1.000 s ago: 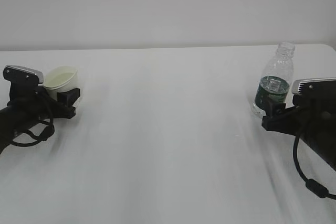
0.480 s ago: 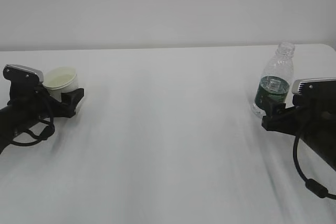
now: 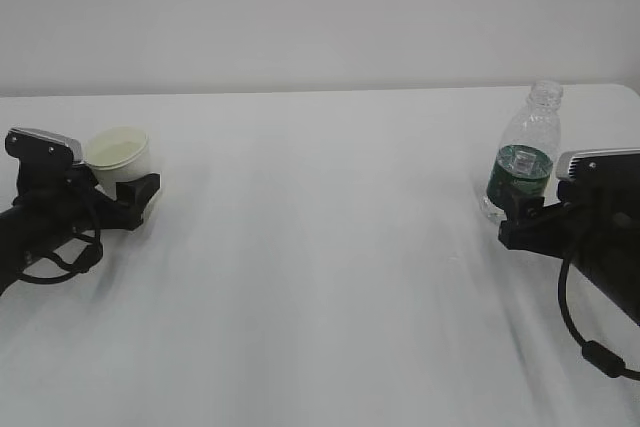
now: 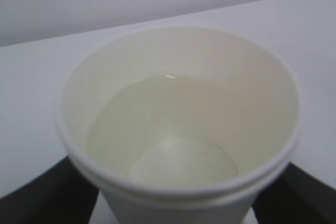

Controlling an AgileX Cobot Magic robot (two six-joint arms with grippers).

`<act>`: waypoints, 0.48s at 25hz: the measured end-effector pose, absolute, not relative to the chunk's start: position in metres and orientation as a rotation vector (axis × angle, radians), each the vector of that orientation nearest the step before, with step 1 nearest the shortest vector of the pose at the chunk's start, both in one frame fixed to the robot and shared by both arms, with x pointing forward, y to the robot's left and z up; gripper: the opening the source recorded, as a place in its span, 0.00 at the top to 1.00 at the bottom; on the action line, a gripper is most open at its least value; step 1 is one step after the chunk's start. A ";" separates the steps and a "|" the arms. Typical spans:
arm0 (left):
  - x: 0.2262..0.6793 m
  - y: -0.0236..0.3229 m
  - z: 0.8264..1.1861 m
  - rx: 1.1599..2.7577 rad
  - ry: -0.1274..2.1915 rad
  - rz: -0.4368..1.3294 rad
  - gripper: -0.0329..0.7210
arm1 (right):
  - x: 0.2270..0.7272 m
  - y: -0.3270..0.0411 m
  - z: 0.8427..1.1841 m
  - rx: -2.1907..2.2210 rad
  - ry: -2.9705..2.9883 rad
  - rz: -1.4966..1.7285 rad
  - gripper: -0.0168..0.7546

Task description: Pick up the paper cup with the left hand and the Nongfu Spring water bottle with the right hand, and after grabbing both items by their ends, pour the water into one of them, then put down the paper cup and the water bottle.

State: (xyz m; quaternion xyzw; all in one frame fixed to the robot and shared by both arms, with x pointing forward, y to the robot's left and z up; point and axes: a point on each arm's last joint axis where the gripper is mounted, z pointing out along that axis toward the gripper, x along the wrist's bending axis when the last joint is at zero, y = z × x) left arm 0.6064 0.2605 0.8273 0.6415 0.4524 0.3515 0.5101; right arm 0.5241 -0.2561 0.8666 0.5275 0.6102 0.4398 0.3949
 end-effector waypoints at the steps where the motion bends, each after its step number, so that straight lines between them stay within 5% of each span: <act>1: 0.606 0.260 0.827 1.547 1.091 0.844 0.14 | 0.524 -0.256 0.867 1.338 1.547 1.115 0.26; 12: 0.587 0.261 0.841 1.549 1.099 0.839 0.14 | 0.524 -0.256 0.867 1.338 1.550 1.122 0.26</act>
